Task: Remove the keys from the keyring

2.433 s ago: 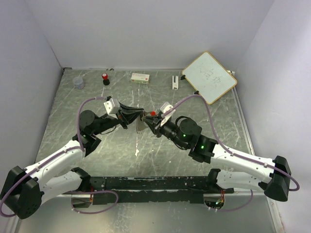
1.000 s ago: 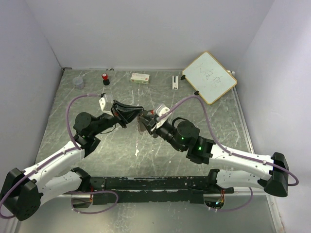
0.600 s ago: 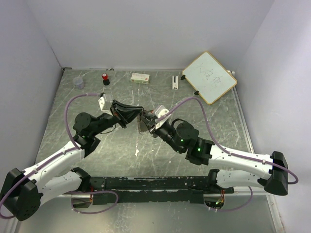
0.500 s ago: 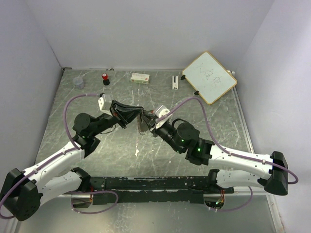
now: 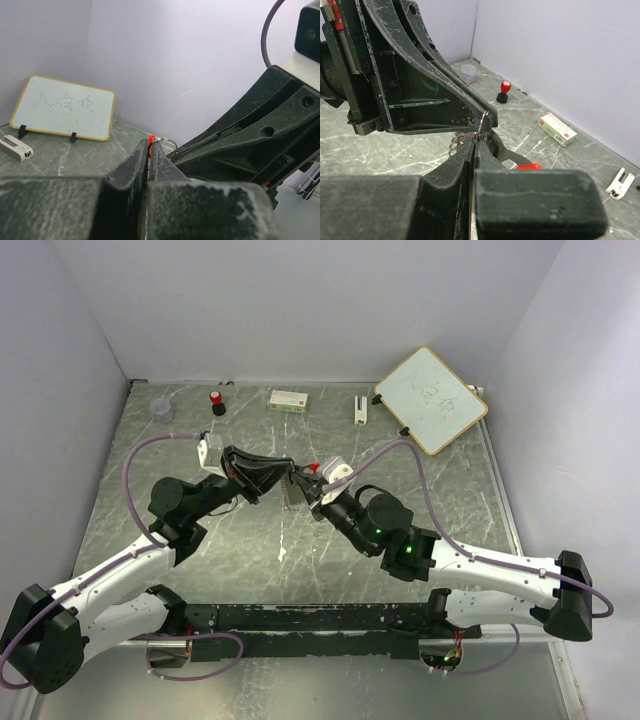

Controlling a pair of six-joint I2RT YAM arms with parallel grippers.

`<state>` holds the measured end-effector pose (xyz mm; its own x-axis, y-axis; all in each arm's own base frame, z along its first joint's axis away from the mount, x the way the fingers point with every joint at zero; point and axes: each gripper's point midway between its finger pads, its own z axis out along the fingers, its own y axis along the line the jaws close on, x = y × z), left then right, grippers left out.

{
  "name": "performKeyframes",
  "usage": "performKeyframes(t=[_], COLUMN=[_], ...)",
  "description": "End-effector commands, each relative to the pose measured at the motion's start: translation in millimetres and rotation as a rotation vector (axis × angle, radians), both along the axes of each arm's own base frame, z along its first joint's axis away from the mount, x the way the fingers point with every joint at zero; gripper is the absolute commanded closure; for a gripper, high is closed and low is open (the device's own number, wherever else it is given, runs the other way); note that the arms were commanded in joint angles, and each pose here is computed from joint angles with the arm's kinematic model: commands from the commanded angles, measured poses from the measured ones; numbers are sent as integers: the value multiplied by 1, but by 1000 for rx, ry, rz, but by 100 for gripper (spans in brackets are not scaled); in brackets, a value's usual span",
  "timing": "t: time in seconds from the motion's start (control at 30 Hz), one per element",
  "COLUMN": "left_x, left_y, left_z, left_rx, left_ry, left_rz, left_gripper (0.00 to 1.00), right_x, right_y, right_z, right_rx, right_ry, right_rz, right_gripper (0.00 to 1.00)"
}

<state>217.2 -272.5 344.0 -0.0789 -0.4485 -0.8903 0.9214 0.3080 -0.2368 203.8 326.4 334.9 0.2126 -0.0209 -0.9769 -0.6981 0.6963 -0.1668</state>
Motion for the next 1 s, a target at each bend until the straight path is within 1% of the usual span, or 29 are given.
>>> performKeyframes(t=[0.0, 0.37, 0.6, 0.77, 0.83, 0.87, 0.97], left_x=[-14, -24, -37, -42, -42, -41, -39], left_y=[1, 3, 6, 11, 12, 12, 13], left_z=[27, 43, 51, 55, 57, 57, 57], left_rx=[-104, -199, -223, -231, -228, -225, -224], left_ry=[-48, -45, -44, -52, -54, -55, -59], left_rz=[-51, -113, -161, -161, -149, -143, -128], left_gripper=[93, 93, 93, 93, 93, 93, 93], right_x=[-1, 0, 11, 23, 25, 24, 19], right_y=[4, 3, -10, -19, -20, -19, -17], right_z=[-13, -27, -30, -38, -42, -42, -36], right_rx=[-26, -58, -74, -128, -156, -160, -153], right_ry=[12, 32, 18, 28, 39, 43, 43], right_rz=[0, -23, -112, -211, -227, -223, -202], right_gripper=[100, 100, 100, 100, 94, 90, 82])
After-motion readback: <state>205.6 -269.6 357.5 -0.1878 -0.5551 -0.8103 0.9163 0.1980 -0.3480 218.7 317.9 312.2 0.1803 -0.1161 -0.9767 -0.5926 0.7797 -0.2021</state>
